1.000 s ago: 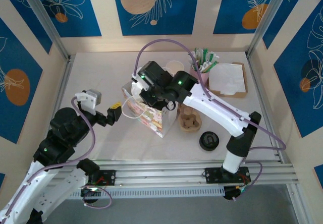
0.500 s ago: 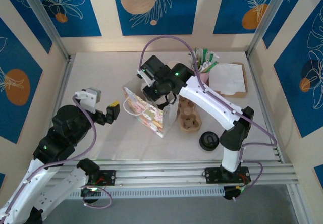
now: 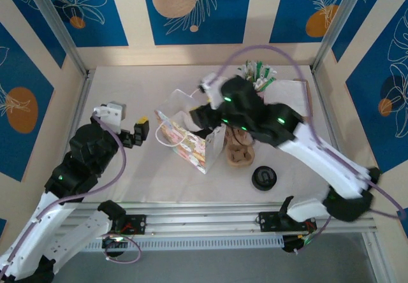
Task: Pack the takeout coffee
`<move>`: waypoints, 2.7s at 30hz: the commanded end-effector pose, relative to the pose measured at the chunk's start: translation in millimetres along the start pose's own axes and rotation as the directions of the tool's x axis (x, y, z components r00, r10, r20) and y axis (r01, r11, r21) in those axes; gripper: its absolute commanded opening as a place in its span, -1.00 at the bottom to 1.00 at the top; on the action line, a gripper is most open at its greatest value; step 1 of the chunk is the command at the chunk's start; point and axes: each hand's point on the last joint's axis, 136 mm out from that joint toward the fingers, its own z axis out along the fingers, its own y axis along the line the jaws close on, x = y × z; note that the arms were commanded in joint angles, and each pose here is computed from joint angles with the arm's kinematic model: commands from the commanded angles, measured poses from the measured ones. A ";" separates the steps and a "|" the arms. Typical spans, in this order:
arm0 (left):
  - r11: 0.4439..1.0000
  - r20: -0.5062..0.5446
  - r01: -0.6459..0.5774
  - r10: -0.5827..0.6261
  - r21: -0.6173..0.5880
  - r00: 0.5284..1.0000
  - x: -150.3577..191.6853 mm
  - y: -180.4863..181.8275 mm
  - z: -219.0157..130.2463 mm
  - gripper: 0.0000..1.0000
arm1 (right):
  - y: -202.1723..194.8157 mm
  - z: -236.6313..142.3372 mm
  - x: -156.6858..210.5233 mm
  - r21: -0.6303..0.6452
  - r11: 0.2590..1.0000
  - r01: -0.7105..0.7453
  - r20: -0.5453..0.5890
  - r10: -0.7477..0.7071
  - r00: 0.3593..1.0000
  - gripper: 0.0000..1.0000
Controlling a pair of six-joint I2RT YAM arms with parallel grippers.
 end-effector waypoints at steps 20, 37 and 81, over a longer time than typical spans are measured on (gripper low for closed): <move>0.837 0.025 0.124 -0.130 -0.534 0.991 49.2 123.1 96.0 1.00 | -266.3 -71.1 167.2 0.650 0.569 -0.503 0.431 0.270 0.861 0.99; 0.762 -0.175 -0.048 -0.086 -0.645 0.981 193.9 141.0 142.6 1.00 | -309.9 17.5 261.3 0.637 0.677 -0.369 0.244 0.277 0.929 0.99; 0.951 -0.103 0.034 -0.069 -0.308 0.992 234.6 103.1 177.8 1.00 | -313.7 70.5 286.8 0.535 0.783 -0.316 0.181 0.259 0.949 0.99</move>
